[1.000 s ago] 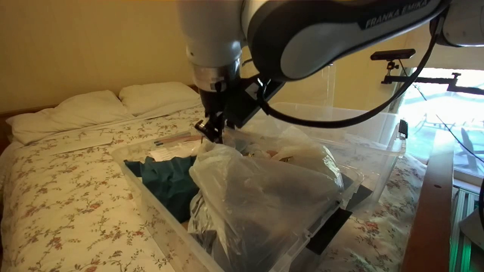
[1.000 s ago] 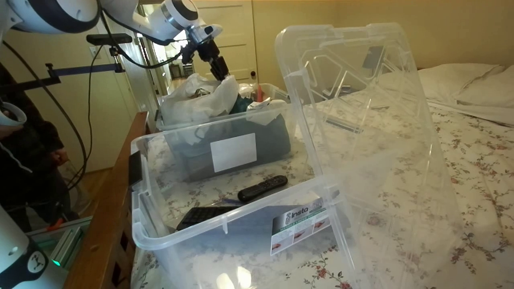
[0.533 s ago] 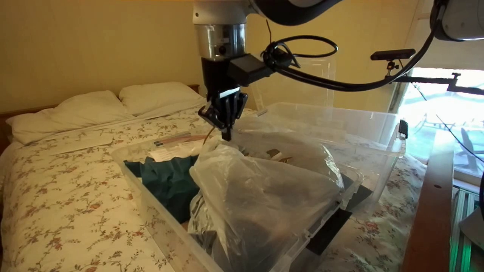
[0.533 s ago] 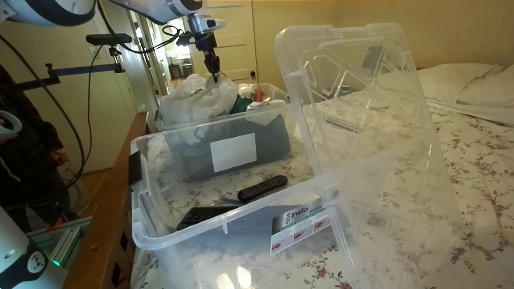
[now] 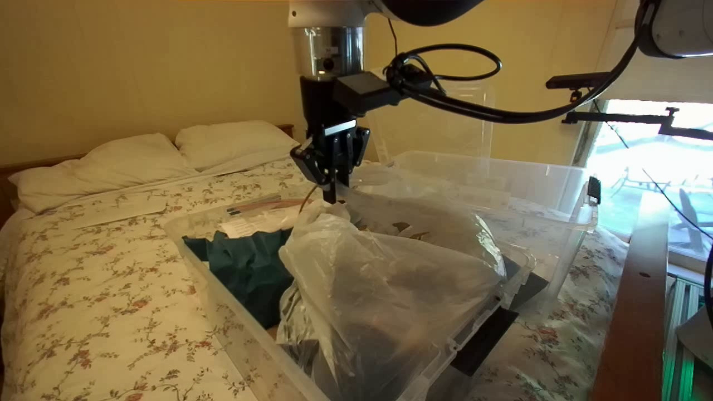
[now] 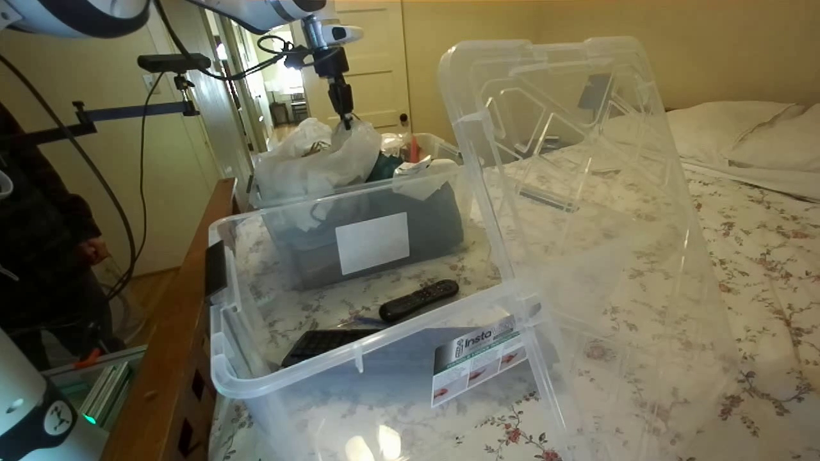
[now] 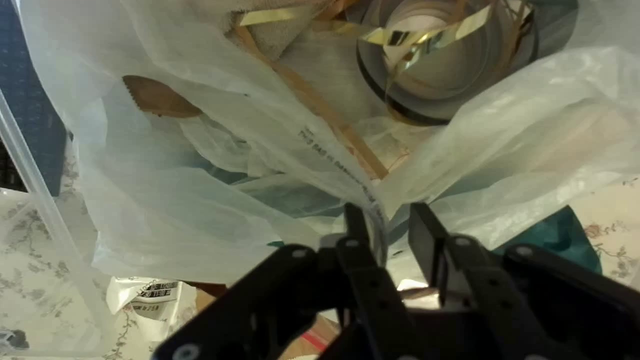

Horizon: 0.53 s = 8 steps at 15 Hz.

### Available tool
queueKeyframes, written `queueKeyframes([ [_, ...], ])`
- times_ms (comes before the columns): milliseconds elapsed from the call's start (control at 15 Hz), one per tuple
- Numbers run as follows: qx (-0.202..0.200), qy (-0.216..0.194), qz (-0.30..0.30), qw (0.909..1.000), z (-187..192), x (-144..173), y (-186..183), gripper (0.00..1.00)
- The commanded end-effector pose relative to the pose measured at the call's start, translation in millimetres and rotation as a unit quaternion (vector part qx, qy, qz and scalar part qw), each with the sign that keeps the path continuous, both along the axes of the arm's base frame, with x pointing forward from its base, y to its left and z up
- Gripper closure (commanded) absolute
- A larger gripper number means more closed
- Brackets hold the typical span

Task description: Put the plastic inside the basket

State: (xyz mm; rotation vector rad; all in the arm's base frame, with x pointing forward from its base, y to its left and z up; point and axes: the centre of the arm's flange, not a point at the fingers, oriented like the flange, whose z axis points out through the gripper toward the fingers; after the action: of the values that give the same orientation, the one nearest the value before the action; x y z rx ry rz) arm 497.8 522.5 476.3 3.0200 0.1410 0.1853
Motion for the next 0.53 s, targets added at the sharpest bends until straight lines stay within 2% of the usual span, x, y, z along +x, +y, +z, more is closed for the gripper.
queueKeyframes([
  [0,-0.005,-0.012,-0.046,0.9988,8,-11,-8,0.39],
  [333,-0.014,-0.024,-0.122,0.9921,-27,-7,-10,0.06],
  [467,-0.03,-0.018,-0.14,0.9896,-42,-7,-8,0.0],
])
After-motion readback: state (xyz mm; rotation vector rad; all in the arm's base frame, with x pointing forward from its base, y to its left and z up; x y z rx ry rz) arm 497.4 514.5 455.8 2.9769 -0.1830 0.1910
